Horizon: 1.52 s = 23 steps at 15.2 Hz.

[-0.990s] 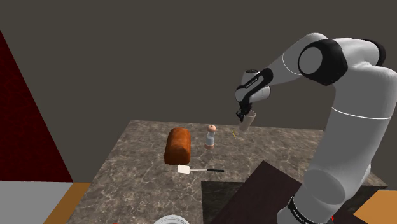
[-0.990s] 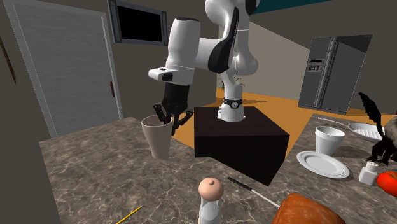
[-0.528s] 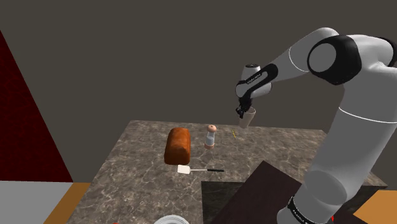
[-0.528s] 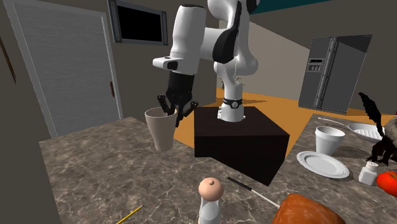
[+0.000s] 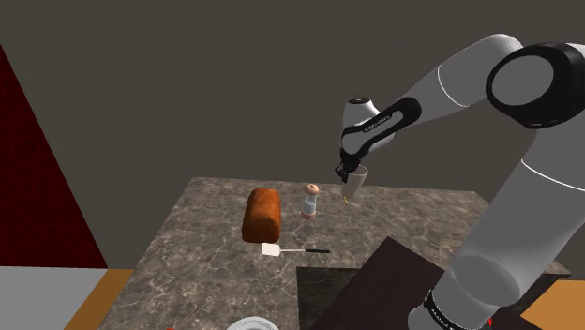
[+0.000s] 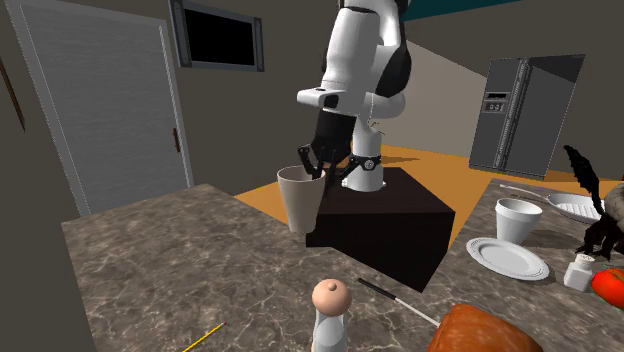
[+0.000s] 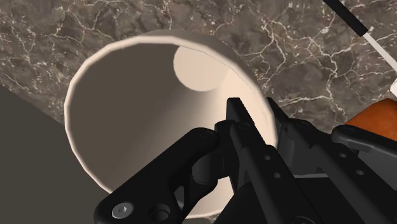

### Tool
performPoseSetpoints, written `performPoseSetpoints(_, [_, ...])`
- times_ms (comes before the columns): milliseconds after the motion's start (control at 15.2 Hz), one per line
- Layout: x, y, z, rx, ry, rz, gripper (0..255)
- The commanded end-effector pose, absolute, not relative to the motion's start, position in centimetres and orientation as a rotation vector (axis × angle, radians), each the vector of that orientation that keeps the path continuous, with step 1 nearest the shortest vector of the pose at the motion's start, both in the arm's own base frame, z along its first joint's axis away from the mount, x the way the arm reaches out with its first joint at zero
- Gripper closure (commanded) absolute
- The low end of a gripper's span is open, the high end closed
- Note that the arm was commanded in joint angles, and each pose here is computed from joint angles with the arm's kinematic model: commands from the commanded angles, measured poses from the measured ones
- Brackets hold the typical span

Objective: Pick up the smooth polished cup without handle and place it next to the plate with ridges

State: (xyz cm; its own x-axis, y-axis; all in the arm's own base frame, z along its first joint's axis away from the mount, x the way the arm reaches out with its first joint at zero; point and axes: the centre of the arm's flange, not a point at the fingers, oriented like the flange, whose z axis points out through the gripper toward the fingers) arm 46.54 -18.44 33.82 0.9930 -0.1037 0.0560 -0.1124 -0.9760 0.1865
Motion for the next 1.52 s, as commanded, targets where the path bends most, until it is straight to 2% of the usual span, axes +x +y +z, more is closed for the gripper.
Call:
performPoseSetpoints(0, [45.9,-15.7,33.8,2.945,-0.163,0.069,255])
performPoseSetpoints(1452, [42.9,13.2,33.9,2.945,-0.163,0.069,255])
